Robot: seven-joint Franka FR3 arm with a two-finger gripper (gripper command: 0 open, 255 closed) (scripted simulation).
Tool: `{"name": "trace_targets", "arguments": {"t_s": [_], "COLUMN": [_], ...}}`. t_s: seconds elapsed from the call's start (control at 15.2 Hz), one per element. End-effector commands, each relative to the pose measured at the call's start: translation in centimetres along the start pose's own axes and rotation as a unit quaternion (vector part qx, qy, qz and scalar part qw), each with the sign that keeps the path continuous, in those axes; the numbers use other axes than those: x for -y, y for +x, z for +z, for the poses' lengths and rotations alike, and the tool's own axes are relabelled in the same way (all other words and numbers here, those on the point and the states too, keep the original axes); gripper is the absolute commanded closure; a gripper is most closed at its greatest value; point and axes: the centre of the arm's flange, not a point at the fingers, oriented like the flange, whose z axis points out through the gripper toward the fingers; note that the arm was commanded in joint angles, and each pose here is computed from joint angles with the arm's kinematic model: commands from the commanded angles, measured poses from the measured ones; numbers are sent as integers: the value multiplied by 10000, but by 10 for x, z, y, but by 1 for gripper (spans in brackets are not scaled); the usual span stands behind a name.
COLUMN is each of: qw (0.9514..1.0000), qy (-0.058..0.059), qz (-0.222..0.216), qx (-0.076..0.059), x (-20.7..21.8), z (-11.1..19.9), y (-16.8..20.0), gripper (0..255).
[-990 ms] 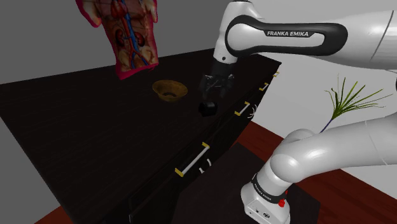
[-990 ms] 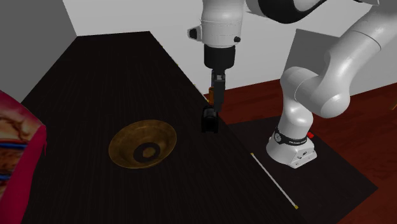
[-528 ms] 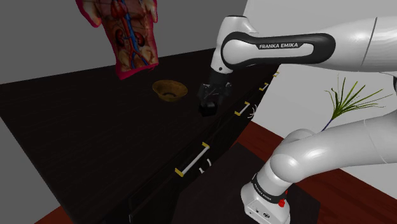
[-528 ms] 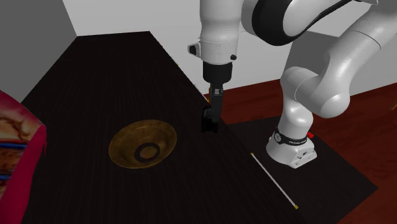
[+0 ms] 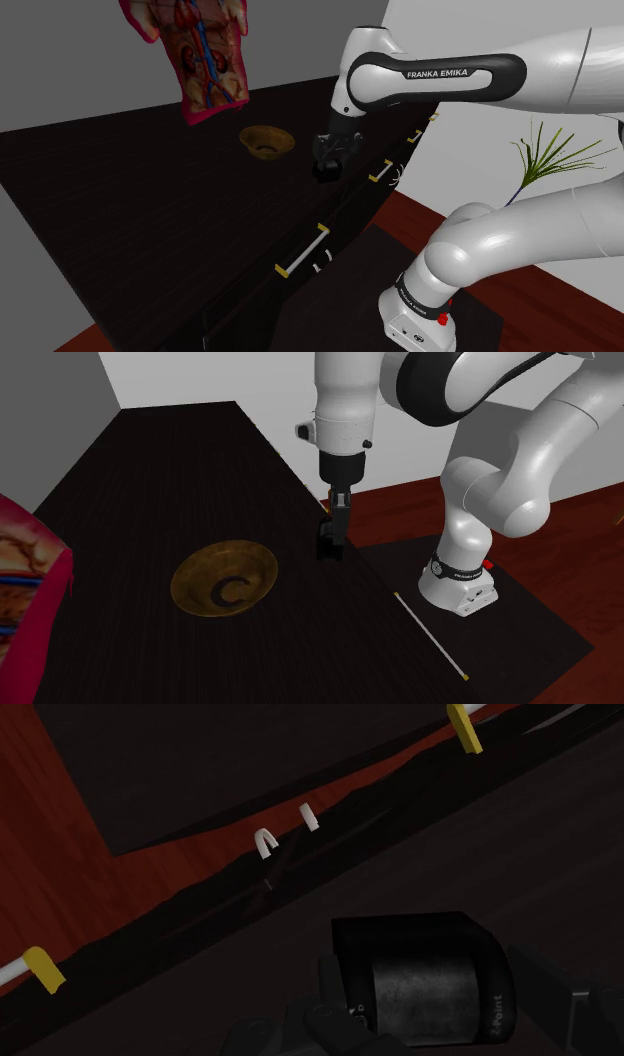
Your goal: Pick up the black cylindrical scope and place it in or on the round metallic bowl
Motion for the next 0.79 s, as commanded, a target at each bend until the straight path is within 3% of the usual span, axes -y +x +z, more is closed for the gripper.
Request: {"name": "trace_targets", "arguments": {"t_s": [0.0,0.53,0.73], "qw": [10000,10000,10000], "qy": [0,0,0], "qz": [-1,-1,-1], "qx": [5,5,5], "x": [0,0,0], "z": [0,0,-15], "y": [0,0,0], "gripper": [255,255,255]}}
